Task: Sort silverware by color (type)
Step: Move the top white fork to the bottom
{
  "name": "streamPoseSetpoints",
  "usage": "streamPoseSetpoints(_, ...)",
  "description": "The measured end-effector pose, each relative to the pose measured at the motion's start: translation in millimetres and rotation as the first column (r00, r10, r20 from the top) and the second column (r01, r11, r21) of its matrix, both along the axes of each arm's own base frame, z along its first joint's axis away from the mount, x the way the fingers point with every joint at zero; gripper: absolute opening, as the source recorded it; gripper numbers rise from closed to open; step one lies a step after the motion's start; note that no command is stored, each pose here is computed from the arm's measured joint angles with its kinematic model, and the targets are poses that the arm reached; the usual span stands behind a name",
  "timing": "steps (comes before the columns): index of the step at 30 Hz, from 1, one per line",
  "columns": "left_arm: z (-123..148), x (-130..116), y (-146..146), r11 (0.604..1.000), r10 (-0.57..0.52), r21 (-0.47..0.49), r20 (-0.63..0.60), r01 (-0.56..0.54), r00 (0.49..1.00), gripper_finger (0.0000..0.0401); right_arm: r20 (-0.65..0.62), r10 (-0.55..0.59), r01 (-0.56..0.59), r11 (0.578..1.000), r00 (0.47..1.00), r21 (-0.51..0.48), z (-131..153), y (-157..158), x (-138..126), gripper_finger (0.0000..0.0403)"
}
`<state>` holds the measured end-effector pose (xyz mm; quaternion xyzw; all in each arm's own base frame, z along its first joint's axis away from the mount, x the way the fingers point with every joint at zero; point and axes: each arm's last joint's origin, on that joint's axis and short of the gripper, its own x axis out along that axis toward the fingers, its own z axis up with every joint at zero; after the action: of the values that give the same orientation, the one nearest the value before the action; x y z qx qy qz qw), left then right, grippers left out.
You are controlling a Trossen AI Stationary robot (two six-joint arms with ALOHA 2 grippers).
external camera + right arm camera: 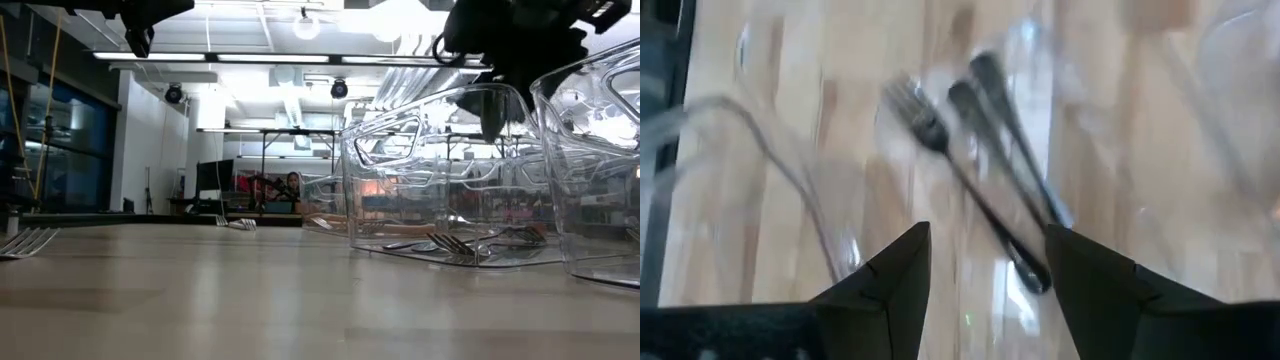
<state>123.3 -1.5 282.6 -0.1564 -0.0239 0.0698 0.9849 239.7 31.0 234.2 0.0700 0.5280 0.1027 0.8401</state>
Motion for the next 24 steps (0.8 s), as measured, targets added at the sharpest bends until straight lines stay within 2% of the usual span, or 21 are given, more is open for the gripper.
streamPoseSetpoints(5, 0, 0, 0, 1.0, 0.017, -0.001, 0.001, -0.017, 1.0, 0.0095, 0.166, -0.111, 0.114, 0.994, 0.98, -0.006, 9, -2, 3, 0.0183)
streamPoseSetpoints(8, 1, 0, 1, 1.0, 0.018, -0.002, 0.012, -0.018, 1.0, 0.0095, 0.321, -0.138, 0.15, 0.989, 0.937, -0.013, 18, -3, 15, 0.0183)
streamPoseSetpoints(12, 4, 0, 1, 1.0, 0.019, -0.004, 0.043, -0.019, 0.999, 0.0095, 0.529, -0.206, 0.239, 0.971, 0.823, 0.006, 36, -11, 29, 0.0183)
streamPoseSetpoints(16, 6, 0, 1, 1.0, 0.026, -0.005, 0.061, -0.026, 0.998, 0.0095, 0.707, -0.262, 0.295, 0.952, 0.657, 0.079, 57, -25, 39, 0.0183)
streamPoseSetpoints(20, 6, 0, 1, 1.0, 0.027, -0.006, 0.061, -0.026, 0.998, 0.0095, 0.81, -0.293, 0.314, 0.939, 0.507, 0.143, 75, -36, 43, 0.0183)
streamPoseSetpoints(24, 6, 0, 1, 1.0, 0.027, -0.006, 0.061, -0.027, 0.998, 0.0095, 0.849, -0.313, 0.325, 0.929, 0.426, 0.179, 83, -44, 43, 0.0183)
